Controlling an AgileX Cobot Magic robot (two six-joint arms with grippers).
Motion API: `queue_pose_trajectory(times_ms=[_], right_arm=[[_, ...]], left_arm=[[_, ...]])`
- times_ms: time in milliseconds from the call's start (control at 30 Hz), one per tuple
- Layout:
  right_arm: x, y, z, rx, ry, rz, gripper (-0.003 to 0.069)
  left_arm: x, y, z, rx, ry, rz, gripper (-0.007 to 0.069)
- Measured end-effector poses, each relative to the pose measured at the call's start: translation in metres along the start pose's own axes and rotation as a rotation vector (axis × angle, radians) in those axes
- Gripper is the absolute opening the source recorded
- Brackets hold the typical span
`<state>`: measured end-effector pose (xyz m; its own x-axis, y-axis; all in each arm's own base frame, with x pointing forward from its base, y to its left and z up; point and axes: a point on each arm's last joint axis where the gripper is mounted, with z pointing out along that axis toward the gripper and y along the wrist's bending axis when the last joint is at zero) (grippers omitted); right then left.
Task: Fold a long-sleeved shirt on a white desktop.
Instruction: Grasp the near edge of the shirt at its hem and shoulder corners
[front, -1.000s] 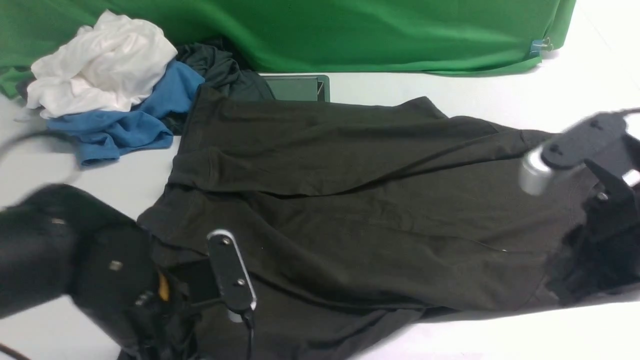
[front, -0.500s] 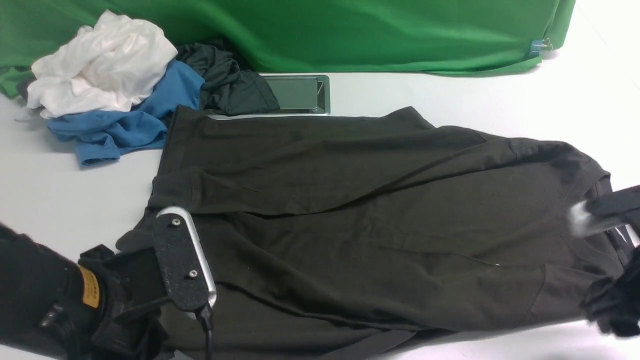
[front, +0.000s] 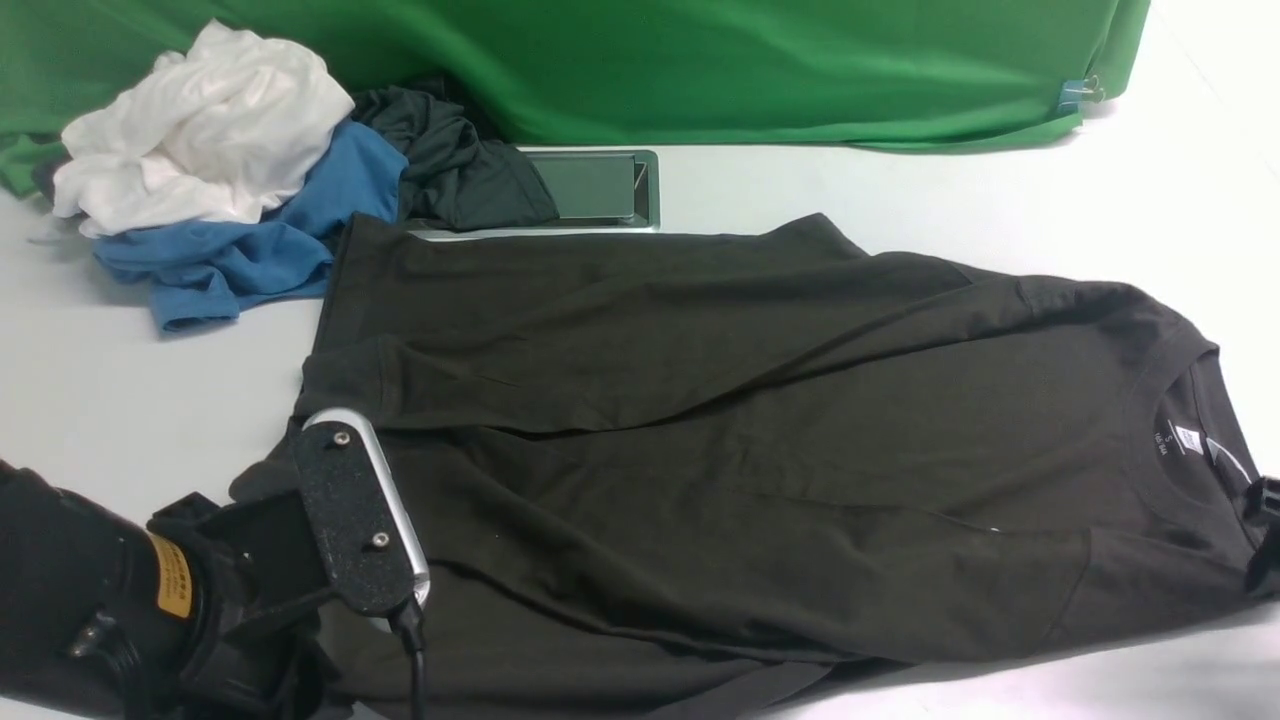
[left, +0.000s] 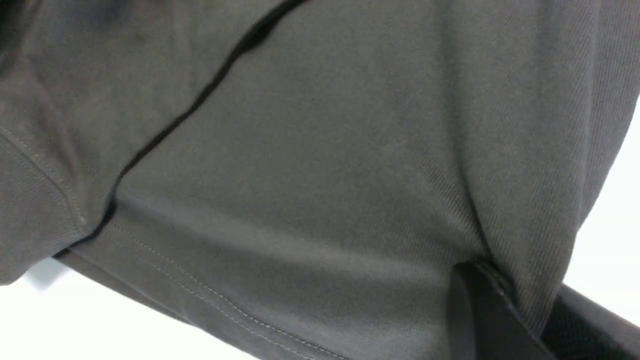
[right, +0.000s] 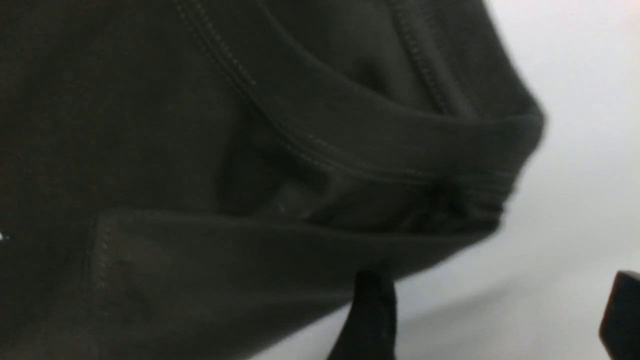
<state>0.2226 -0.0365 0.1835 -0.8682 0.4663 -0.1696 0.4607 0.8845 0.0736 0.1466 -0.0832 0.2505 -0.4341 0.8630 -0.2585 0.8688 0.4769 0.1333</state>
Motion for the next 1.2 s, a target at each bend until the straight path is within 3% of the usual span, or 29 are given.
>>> queue_pose_trajectory(times_ms=[267, 400, 633, 667, 700, 767, 900, 1033, 1200], right_arm=[[-0.007, 0.006, 0.029, -0.033, 0.044, 0.006, 0.0586], [-0.011, 0.007, 0.036, -0.032, 0.034, 0.006, 0.0546], [-0.015, 0.010, 0.040, -0.044, 0.004, -0.046, 0.0314], [-0.013, 0.012, 0.040, -0.045, 0.012, -0.082, 0.0232], [-0.013, 0.013, 0.040, -0.046, 0.015, -0.095, 0.0209], [-0.008, 0.018, 0.038, -0.043, 0.045, -0.137, 0.0083], [0.008, 0.015, 0.027, 0.004, 0.153, -0.173, 0.0064], [0.040, -0.004, 0.010, 0.113, 0.273, -0.183, 0.0063], [0.070, -0.023, 0.000, 0.187, 0.294, -0.168, 0.0063]], left_arm=[[0.000, 0.000, 0.000, 0.000, -0.004, -0.002, 0.0035], [0.000, 0.000, 0.000, 0.000, -0.004, -0.002, 0.0035], [0.000, 0.000, 0.000, 0.001, -0.005, -0.003, 0.0035], [0.000, 0.000, 0.000, 0.004, 0.000, -0.003, 0.0035], [0.000, -0.001, 0.000, 0.007, 0.005, -0.003, 0.0035], [0.004, -0.003, -0.001, 0.030, 0.039, -0.006, 0.0035], [0.013, -0.009, -0.010, 0.052, 0.073, -0.003, 0.0035], [0.025, -0.018, -0.025, 0.049, 0.068, -0.004, 0.0035], [0.032, -0.023, -0.035, 0.019, 0.021, 0.013, 0.0035]])
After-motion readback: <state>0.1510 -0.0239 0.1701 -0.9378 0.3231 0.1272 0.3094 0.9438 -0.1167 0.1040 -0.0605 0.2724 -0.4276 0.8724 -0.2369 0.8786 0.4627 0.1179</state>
